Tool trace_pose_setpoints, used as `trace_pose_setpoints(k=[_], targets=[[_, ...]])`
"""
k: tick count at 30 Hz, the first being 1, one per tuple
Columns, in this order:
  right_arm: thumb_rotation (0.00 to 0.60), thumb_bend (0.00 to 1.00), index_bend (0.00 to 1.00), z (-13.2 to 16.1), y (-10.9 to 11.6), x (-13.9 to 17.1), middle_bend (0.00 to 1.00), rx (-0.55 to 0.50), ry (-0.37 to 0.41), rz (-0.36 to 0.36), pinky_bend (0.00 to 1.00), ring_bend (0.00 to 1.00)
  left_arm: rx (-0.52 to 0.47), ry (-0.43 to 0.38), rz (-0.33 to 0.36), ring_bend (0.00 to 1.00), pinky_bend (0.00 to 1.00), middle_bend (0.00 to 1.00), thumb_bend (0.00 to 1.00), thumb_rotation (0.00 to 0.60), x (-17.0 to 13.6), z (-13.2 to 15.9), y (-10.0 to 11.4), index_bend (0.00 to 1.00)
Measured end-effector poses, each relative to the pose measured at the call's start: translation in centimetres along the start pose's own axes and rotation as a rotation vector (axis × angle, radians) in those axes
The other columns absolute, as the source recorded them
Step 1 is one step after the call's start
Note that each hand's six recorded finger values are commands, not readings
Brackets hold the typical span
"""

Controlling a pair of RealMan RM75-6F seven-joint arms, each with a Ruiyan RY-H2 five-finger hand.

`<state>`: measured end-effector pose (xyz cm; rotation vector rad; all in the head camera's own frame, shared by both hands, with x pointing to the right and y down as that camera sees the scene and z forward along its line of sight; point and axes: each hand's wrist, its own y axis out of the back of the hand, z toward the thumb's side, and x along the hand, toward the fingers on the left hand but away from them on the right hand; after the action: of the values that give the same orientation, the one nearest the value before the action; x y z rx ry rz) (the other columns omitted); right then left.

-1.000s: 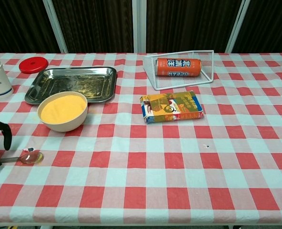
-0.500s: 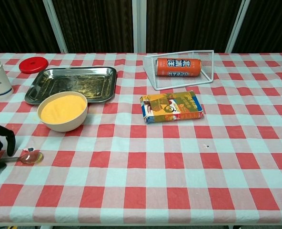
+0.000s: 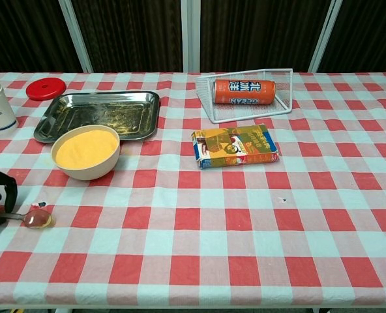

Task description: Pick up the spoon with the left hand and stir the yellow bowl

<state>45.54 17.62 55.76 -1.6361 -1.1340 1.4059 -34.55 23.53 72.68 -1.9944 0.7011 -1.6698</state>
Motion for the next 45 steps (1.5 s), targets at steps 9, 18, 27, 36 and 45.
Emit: trace_pose_setpoints(k=[9, 18, 27, 36, 45], targets=[[0.600, 0.19, 0.00, 0.0, 1.1, -0.1, 0.00, 0.023, 0.004, -0.025, 0.00, 0.00, 0.022, -0.013, 0.101, 0.86, 0.95, 0.89, 0.40, 0.600, 0.8, -0.7, 5.4, 0.64], [0.600, 0.19, 0.00, 0.0, 1.5, 0.3, 0.00, 0.025, 0.004, -0.036, 0.00, 0.00, 0.052, -0.079, 0.157, 0.86, 0.95, 0.89, 0.40, 0.600, 5.1, 2.0, 11.9, 0.64], [0.600, 0.19, 0.00, -0.5, 1.4, 0.4, 0.00, 0.019, -0.010, -0.033, 0.00, 0.00, 0.131, -0.075, 0.090, 0.86, 0.95, 0.89, 0.40, 0.600, 8.0, 3.8, 11.3, 0.62], [0.600, 0.19, 0.00, -0.3, 1.2, 0.2, 0.00, 0.015, -0.010, -0.028, 0.00, 0.00, 0.180, -0.055, 0.043, 0.86, 0.95, 0.89, 0.40, 0.600, 8.9, 4.3, 10.0, 0.59], [0.600, 0.19, 0.00, -0.4, 1.2, 0.2, 0.00, 0.013, -0.013, -0.027, 0.00, 0.00, 0.201, -0.059, 0.035, 0.86, 0.95, 0.89, 0.40, 0.600, 8.7, 4.6, 9.8, 0.49]])
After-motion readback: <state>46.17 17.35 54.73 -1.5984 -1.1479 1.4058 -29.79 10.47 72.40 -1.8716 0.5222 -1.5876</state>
